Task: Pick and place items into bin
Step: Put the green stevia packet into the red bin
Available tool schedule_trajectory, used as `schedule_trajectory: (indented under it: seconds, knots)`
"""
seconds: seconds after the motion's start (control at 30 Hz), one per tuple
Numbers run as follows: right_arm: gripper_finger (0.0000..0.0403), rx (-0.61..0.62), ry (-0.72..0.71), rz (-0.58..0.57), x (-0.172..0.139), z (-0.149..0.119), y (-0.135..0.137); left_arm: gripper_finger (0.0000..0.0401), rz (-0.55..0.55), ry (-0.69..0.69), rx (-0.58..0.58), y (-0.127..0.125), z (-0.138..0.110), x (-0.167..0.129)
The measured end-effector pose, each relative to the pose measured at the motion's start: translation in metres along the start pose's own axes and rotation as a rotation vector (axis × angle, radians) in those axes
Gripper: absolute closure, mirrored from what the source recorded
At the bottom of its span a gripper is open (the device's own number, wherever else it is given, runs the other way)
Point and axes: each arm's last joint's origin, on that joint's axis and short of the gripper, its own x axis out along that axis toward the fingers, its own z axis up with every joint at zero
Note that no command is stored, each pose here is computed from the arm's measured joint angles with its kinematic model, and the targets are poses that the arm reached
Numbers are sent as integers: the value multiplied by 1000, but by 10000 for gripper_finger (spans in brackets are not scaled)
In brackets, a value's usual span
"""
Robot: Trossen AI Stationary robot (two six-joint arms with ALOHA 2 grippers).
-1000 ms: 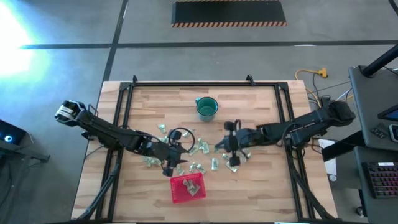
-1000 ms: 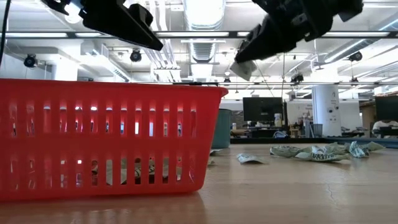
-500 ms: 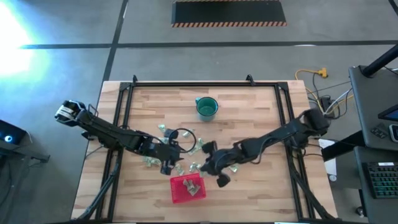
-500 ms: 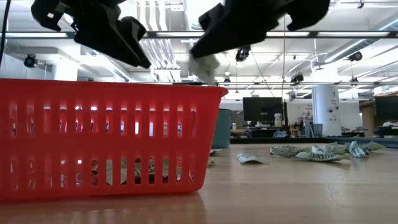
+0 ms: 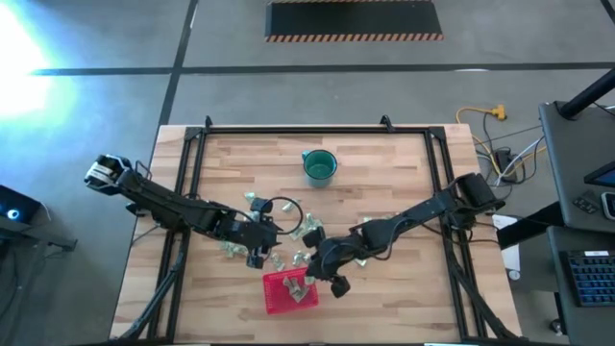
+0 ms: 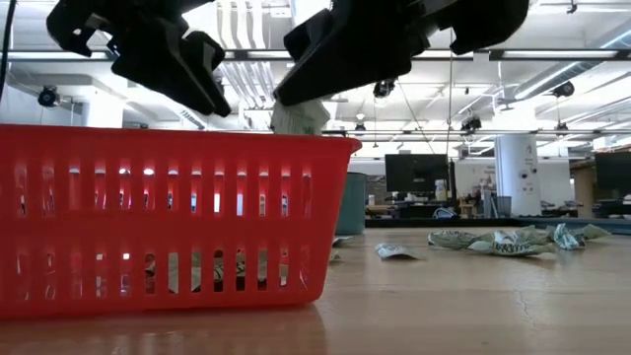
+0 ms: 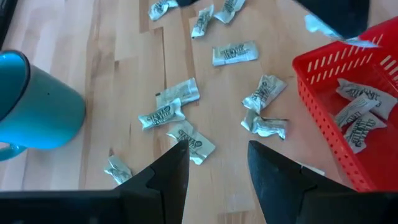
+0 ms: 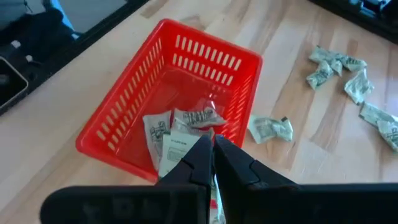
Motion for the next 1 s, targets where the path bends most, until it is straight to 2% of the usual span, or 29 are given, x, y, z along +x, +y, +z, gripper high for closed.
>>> schedule_trajectory:
  seconds: [0.23,0.7,0.8,1.0]
  knots:
    - [394,-6,-52,63,12,-1,4,253,0,2,-5,0,0,0]
    - [392,-20,-58,79,17,-1,4,253,0,6,-3,0,-1,0]
    - [378,-48,-67,119,17,-1,5,253,0,6,-3,0,-1,0]
    - [320,-67,-69,127,17,-1,6,253,0,6,-4,0,-1,0]
